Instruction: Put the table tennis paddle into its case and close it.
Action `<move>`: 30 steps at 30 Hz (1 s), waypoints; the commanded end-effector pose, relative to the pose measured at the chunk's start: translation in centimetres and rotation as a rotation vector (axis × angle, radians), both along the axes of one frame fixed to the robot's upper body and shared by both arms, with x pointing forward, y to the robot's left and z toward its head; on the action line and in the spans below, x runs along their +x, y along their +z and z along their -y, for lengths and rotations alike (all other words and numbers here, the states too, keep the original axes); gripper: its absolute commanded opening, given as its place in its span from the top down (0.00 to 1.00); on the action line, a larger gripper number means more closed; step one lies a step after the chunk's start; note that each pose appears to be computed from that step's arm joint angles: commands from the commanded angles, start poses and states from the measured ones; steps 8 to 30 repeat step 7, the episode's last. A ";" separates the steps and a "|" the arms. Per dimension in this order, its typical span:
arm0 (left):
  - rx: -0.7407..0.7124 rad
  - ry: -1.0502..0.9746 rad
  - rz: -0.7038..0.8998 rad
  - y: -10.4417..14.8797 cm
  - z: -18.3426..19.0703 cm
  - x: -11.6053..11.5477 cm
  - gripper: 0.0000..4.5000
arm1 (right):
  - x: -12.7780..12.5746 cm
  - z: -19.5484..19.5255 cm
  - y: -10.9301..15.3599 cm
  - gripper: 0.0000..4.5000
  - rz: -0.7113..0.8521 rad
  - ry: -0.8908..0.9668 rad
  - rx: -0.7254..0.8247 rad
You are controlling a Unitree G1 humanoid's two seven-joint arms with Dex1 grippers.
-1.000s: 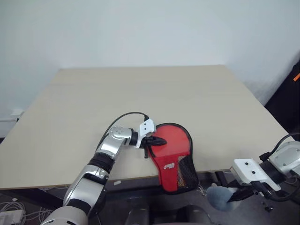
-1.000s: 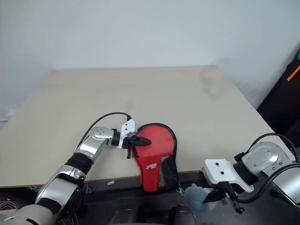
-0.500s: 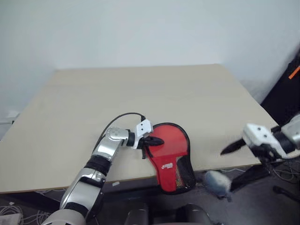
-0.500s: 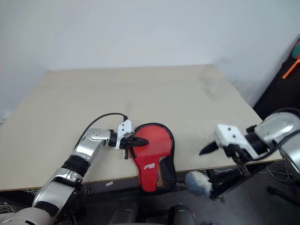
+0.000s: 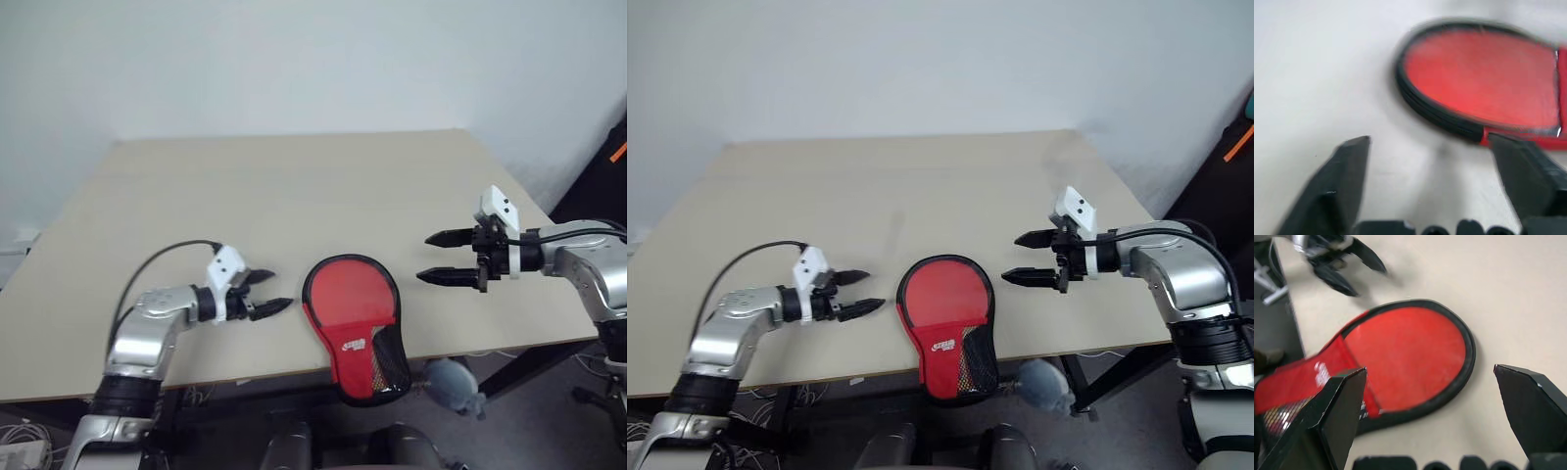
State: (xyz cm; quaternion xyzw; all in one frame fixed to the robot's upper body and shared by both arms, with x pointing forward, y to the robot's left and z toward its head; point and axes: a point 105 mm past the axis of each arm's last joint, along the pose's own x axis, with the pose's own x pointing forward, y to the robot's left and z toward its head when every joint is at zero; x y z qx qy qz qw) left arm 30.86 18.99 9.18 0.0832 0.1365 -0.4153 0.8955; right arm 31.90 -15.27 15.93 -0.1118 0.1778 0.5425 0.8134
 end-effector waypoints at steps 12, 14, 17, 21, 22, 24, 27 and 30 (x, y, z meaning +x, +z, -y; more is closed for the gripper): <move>-0.026 0.364 0.094 2.0 -5.3 -1.9 0.01 | 1.8 -2.9 -1.3 0.00 -0.008 -0.132 0.135; -0.026 0.364 0.094 2.0 -5.3 -1.9 0.01 | 1.8 -2.9 -1.3 0.00 -0.008 -0.132 0.135; -0.026 0.364 0.094 2.0 -5.3 -1.9 0.01 | 1.8 -2.9 -1.3 0.00 -0.008 -0.132 0.135; -0.026 0.364 0.094 2.0 -5.3 -1.9 0.01 | 1.8 -2.9 -1.3 0.00 -0.008 -0.132 0.135; -0.026 0.364 0.094 2.0 -5.3 -1.9 0.01 | 1.8 -2.9 -1.3 0.00 -0.008 -0.132 0.135; -0.026 0.364 0.094 2.0 -5.3 -1.9 0.01 | 1.8 -2.9 -1.3 0.00 -0.008 -0.132 0.135; -0.026 0.364 0.094 2.0 -5.3 -1.9 0.01 | 1.8 -2.9 -1.3 0.00 -0.008 -0.132 0.135; -0.026 0.364 0.094 2.0 -5.3 -1.9 0.01 | 1.8 -2.9 -1.3 0.00 -0.008 -0.132 0.135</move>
